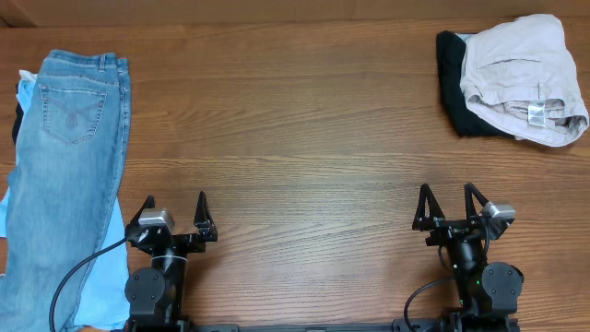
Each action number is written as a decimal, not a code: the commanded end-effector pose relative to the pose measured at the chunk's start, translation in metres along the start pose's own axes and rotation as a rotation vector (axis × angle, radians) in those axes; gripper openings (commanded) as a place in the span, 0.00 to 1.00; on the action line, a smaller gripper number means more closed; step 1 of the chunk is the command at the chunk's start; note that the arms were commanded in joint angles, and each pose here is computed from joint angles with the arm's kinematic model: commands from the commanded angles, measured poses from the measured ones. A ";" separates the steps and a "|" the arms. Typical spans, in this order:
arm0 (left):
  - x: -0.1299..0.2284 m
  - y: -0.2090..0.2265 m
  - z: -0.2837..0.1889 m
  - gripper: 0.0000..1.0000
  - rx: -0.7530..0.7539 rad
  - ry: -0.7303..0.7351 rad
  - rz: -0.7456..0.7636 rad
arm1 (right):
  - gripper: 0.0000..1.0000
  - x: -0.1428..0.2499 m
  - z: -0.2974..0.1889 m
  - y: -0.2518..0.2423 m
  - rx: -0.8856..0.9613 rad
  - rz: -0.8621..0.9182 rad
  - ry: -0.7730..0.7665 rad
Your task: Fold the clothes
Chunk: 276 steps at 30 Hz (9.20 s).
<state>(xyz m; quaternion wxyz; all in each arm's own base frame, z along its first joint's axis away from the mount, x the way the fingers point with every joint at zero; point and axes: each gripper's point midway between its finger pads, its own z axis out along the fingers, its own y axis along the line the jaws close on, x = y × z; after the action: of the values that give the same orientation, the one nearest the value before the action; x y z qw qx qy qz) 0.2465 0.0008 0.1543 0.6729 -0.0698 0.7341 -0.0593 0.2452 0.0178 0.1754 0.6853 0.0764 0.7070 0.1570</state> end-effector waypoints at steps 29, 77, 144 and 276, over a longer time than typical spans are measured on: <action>-0.068 -0.027 -0.019 1.00 0.080 0.045 0.085 | 1.00 -0.085 0.018 0.055 -0.159 -0.012 0.037; -0.159 0.038 0.213 1.00 -0.340 0.647 0.163 | 1.00 -0.017 0.179 0.102 -0.287 -0.078 0.871; -0.105 -0.206 0.297 0.04 0.082 0.710 0.340 | 0.99 -0.037 0.194 0.097 -0.246 -0.005 0.803; -0.102 -0.036 0.149 0.56 -0.336 1.063 0.133 | 0.04 -0.274 0.134 0.109 -0.140 0.094 0.584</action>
<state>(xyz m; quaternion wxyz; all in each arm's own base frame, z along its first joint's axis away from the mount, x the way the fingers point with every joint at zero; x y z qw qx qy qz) 0.3956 -0.0327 0.2916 0.2269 -0.0408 0.9671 0.1076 0.3812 0.0443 0.4635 0.4440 0.0300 0.8622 0.2419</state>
